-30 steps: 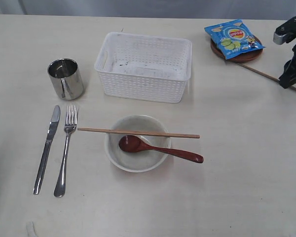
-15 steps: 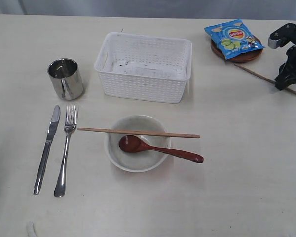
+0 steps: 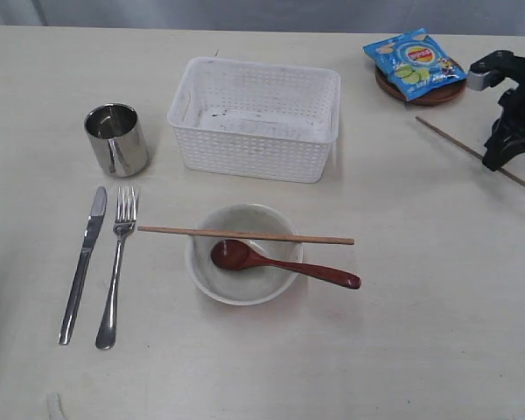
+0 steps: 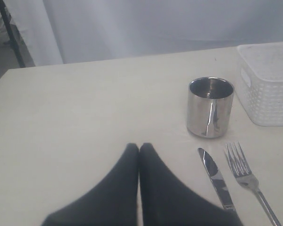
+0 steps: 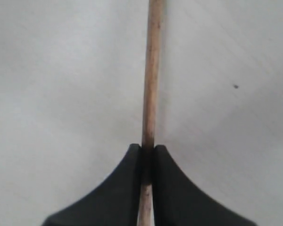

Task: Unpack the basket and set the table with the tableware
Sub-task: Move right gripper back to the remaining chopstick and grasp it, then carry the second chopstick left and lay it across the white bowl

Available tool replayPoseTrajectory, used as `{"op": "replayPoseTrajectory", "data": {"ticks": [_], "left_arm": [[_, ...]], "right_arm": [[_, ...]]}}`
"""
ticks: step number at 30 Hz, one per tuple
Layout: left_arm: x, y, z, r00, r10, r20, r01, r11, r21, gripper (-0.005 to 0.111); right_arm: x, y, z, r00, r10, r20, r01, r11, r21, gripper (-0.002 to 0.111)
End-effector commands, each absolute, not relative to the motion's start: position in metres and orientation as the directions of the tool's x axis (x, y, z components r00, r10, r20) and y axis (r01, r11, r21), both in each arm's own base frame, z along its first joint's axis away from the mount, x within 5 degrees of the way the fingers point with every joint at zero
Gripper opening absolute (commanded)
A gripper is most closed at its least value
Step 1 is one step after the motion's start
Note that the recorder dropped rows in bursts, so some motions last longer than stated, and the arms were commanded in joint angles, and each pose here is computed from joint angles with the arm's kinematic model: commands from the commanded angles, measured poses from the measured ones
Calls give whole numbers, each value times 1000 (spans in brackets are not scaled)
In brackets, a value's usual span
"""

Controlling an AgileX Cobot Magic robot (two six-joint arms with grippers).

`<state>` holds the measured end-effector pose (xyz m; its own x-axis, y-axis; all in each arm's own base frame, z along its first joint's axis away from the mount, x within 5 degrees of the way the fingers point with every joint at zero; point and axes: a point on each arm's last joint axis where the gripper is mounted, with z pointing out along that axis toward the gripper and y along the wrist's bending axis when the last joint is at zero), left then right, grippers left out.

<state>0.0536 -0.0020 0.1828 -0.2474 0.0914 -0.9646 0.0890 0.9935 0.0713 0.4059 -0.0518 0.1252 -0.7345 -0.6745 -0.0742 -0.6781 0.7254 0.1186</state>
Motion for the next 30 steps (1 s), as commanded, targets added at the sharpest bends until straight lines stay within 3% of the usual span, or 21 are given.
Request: {"op": "replayPoseTrajectory", "data": {"ticks": [1,20,30], "left_arm": [[54,-2,182,-247,93,-965,93,993,72,0],[54,-2,182,-247,93,-965,93,993,72,0],[54,-2,182,-247,93,-965,93,993,72,0]], "right_arm": [[395,-27,156,-706,-698,-117,-708,694,130,-1],[322,115,258,-352,-889,-294,-915,392,-91,-1],[268,203,270,-122,-945,-304,-980,163,-114,-1]]}}
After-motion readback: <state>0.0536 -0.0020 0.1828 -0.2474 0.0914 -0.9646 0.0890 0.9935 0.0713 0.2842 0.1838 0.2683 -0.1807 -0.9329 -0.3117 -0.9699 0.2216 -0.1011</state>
